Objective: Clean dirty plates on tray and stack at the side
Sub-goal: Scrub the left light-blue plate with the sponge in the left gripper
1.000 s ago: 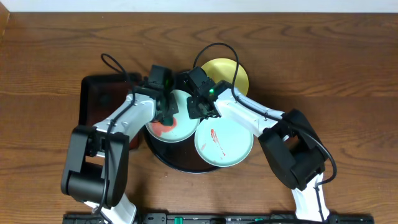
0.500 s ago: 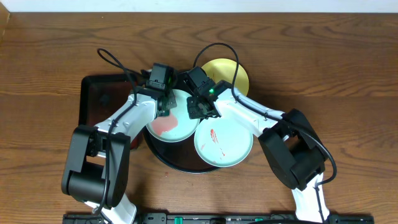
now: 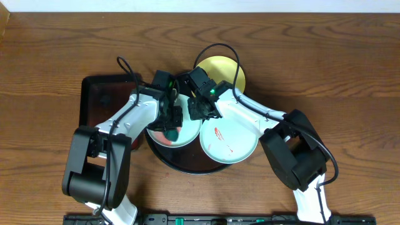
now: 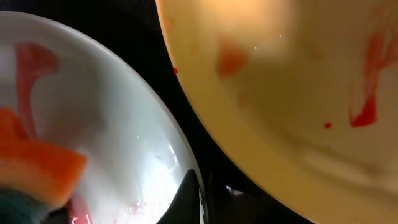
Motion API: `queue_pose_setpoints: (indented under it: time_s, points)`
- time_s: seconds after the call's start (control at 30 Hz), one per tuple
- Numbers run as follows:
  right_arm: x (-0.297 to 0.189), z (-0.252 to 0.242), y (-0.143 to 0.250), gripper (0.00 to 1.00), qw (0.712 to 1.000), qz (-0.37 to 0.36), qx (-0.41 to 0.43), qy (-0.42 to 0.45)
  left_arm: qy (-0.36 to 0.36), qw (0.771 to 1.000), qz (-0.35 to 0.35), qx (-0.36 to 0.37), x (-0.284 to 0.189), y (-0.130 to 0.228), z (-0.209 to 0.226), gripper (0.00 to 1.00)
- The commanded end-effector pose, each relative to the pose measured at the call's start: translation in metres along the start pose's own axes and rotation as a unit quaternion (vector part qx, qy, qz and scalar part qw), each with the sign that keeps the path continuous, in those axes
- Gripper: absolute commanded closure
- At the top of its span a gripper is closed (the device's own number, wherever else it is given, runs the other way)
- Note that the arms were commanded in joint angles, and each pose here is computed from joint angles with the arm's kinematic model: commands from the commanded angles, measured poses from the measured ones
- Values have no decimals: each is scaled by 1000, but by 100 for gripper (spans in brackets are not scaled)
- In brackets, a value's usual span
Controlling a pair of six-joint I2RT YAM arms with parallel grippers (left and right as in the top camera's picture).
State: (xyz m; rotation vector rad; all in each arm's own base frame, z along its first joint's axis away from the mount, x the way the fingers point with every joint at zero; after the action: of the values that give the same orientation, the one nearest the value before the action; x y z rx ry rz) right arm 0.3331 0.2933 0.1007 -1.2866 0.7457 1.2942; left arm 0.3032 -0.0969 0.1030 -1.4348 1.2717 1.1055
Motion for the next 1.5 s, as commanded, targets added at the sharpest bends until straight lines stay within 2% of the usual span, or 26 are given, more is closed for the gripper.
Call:
queue_pose_setpoints:
  time_s: [0.0, 0.1, 0.17, 0.3, 0.37, 0.5, 0.6, 0.73, 0.83, 0.93, 1.07, 1.17, 1.27, 1.4, 1.47]
  points:
    - [9, 0, 10, 99, 1000, 26, 0, 5, 40, 999, -8, 29, 5, -2, -8, 92]
    - [9, 0, 11, 99, 1000, 28, 0, 6, 9, 997, -62, 34, 4, -16, -6, 92]
    - [9, 0, 11, 99, 1000, 28, 0, 6, -37, 993, -112, 27, 2, -28, -2, 93]
    - [9, 0, 11, 99, 1000, 26, 0, 7, -142, 972, -181, -41, -4, -38, 13, 93]
    - [9, -1, 10, 99, 1000, 23, -1, 12, -174, 963, -194, -75, -6, -38, 19, 93]
    - [9, -1, 10, 99, 1000, 22, -1, 14, -182, 965, -159, -101, -4, -26, 22, 93]
    - [9, -1, 10, 99, 1000, 23, -1, 14, -157, 979, -92, -90, 1, -11, 21, 93]
    - [9, -2, 11, 99, 1000, 24, 0, 15, -55, 998, 13, -1, 5, 8, 8, 93]
    - [9, -2, 11, 99, 1000, 24, 0, 15, 43, 995, 59, 69, 4, 17, -5, 93]
    - [9, -2, 11, 99, 1000, 24, 0, 14, 82, 991, 65, 88, 4, 18, -10, 93]
    - [9, -2, 11, 99, 1000, 26, 0, 15, 78, 992, 28, 97, 4, 8, -12, 92]
    - [9, -2, 12, 99, 999, 27, 0, 16, 36, 994, -29, 96, 5, -7, -9, 92]
    - [9, -2, 12, 99, 999, 27, 0, 16, -43, 993, -103, 38, 3, -25, 0, 92]
    - [9, -2, 12, 99, 999, 28, 0, 16, -146, 969, -192, -56, -5, -40, 14, 93]
    - [9, -2, 12, 99, 999, 27, 0, 16, -178, 957, -205, -100, -7, -39, 20, 93]
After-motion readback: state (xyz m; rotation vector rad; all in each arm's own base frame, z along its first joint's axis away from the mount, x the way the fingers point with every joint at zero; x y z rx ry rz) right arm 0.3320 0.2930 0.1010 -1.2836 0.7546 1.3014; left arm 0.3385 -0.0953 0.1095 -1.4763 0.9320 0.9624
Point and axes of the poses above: each gripper's point midway between its finger pads, its own x axis out along the fingers, its own z axis along the line the jaws close on, y = z × x, the point moved 10 cm from there along -x, back along the fingers, and after that the axes turned 3 degrees about -x, right-handed, at the moved point
